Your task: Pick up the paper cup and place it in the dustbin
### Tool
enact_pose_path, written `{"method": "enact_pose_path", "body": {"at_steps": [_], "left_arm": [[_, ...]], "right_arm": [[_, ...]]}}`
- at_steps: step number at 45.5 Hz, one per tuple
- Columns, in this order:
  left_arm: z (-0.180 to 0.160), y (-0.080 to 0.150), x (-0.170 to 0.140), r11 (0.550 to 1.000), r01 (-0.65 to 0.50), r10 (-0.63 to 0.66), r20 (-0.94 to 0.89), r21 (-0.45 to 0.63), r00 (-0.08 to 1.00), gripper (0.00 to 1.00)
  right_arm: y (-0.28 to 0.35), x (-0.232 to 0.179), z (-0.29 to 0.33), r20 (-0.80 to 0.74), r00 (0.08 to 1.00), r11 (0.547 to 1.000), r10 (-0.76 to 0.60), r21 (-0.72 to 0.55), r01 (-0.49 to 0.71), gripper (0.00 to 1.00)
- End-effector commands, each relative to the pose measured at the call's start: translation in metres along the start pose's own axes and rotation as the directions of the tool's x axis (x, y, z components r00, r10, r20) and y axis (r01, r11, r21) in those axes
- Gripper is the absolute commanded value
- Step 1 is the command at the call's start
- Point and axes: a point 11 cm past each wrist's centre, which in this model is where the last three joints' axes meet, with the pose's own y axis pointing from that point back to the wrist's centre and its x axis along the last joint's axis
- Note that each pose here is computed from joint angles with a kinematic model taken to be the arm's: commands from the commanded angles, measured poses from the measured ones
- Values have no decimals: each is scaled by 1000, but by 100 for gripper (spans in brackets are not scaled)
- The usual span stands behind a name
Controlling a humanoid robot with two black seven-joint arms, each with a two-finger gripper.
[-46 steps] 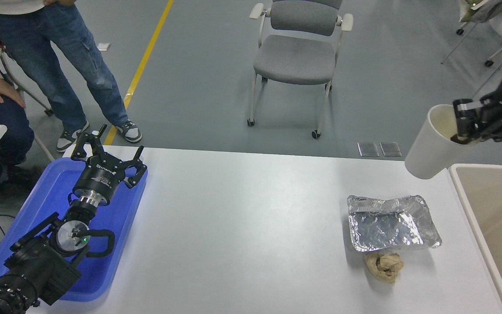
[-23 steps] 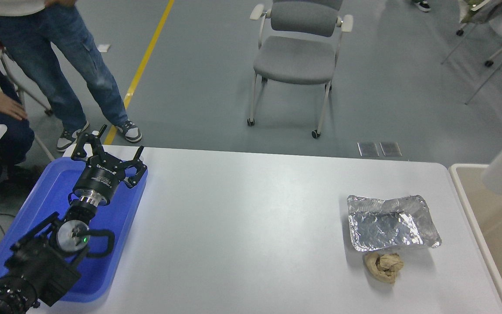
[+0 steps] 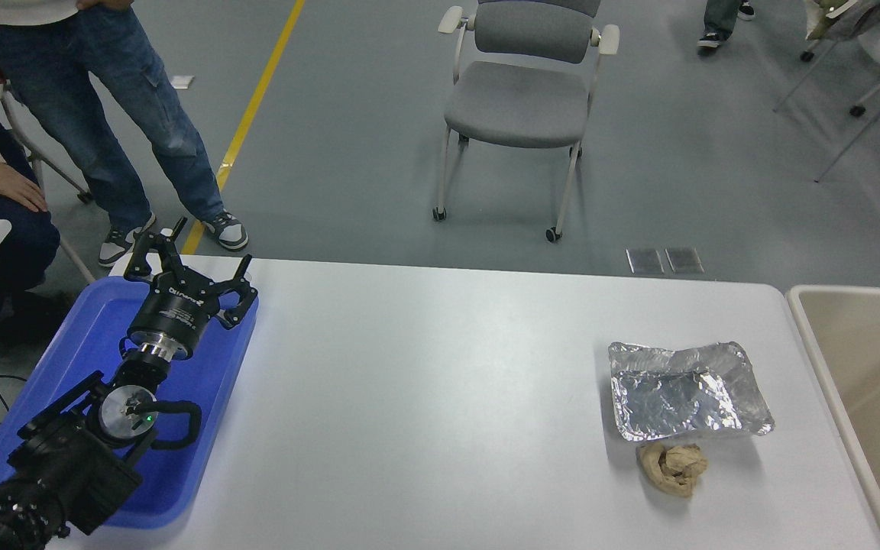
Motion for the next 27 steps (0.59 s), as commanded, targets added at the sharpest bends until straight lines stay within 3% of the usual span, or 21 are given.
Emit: {"method": "enact_pose_path", "body": {"at_steps": [1, 10, 27], "left_arm": [[0, 0, 0, 1000, 0, 0, 0, 0, 1000, 100], [0, 0, 0, 1000, 0, 0, 0, 0, 1000, 100], [0, 0, 0, 1000, 0, 0, -1, -1, 1000, 100]], "right_arm": [[-45, -9, 32, -1, 990, 988, 143, -56, -143, 0], [-93, -29, 59, 61, 954, 955, 293, -75, -288, 0], [-152, -52, 52, 33, 932, 916, 361, -200, -348, 0]]}}
